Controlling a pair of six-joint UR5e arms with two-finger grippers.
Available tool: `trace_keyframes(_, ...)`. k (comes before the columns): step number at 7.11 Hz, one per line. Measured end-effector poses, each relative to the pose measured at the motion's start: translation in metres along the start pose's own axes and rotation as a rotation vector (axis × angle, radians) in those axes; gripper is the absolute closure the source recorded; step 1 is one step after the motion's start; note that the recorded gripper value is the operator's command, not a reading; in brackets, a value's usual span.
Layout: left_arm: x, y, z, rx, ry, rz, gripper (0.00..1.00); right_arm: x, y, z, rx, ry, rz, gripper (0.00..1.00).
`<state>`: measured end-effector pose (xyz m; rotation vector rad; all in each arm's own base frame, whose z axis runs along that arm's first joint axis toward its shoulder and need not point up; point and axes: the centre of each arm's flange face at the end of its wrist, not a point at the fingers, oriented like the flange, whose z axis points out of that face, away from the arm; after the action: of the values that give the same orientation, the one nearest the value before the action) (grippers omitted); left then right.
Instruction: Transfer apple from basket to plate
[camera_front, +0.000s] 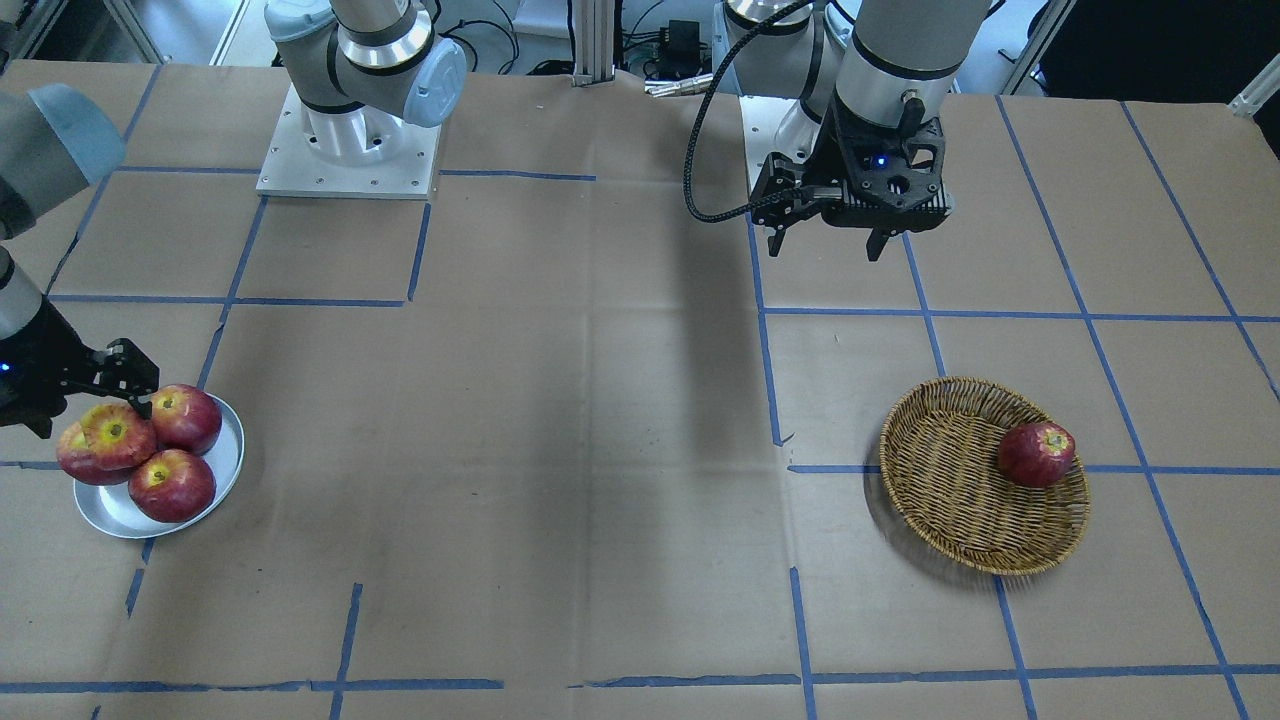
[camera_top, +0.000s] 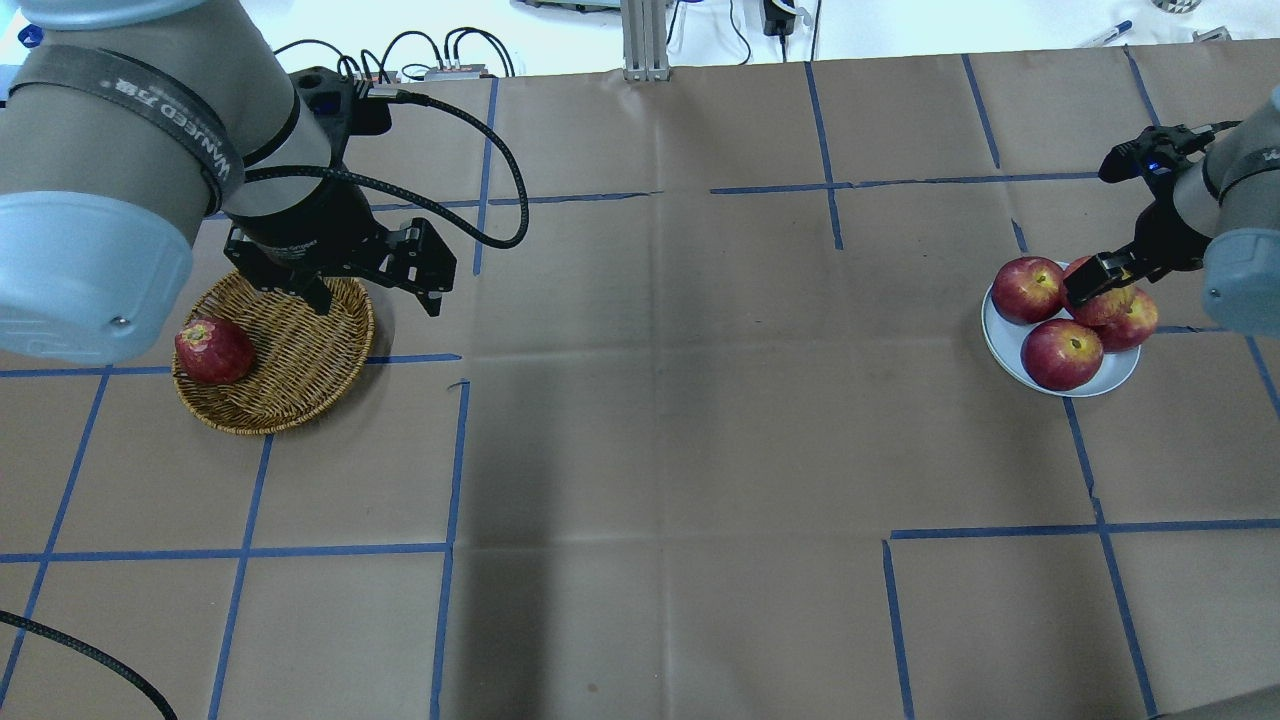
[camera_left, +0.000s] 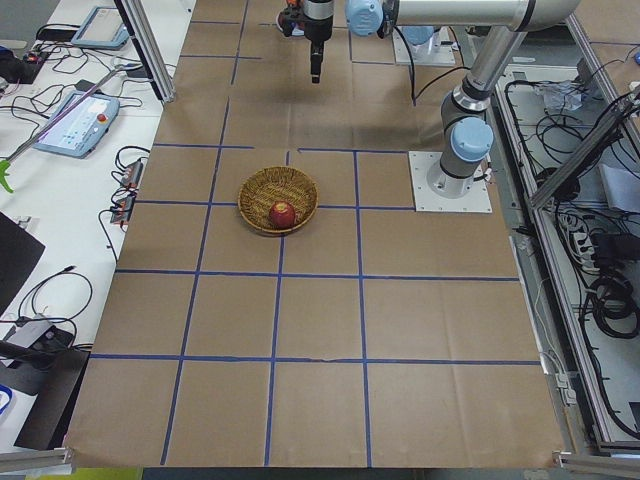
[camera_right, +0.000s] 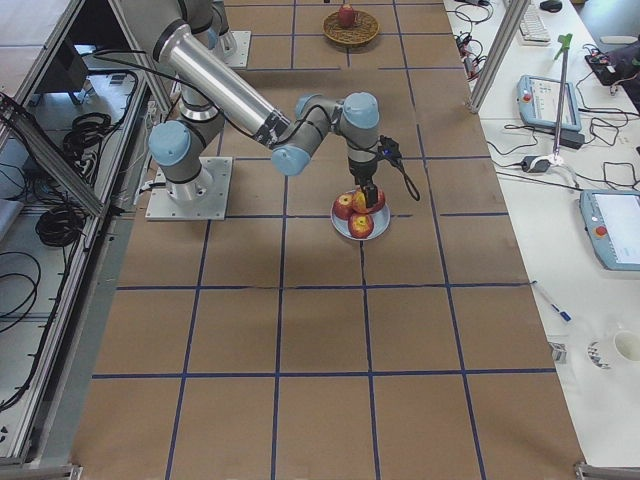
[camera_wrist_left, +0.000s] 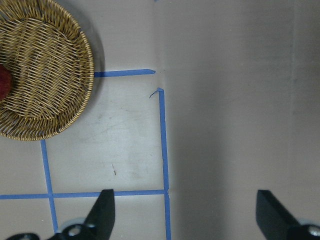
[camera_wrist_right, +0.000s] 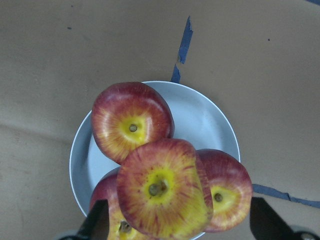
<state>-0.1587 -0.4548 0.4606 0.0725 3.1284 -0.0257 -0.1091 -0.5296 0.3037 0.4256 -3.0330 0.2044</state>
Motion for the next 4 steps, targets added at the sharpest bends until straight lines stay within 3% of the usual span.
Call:
trace_keyframes(2, 0.0, 0.0, 0.0, 0.0, 0.0, 0.0, 0.01, -0.035, 0.001, -0.048, -0.003, -0.011, 0.045, 0.0)
trace_keyframes(4, 0.0, 0.0, 0.0, 0.0, 0.0, 0.001, 0.01, -0.092, -0.007, -0.101, -0.039, -0.04, 0.151, 0.0)
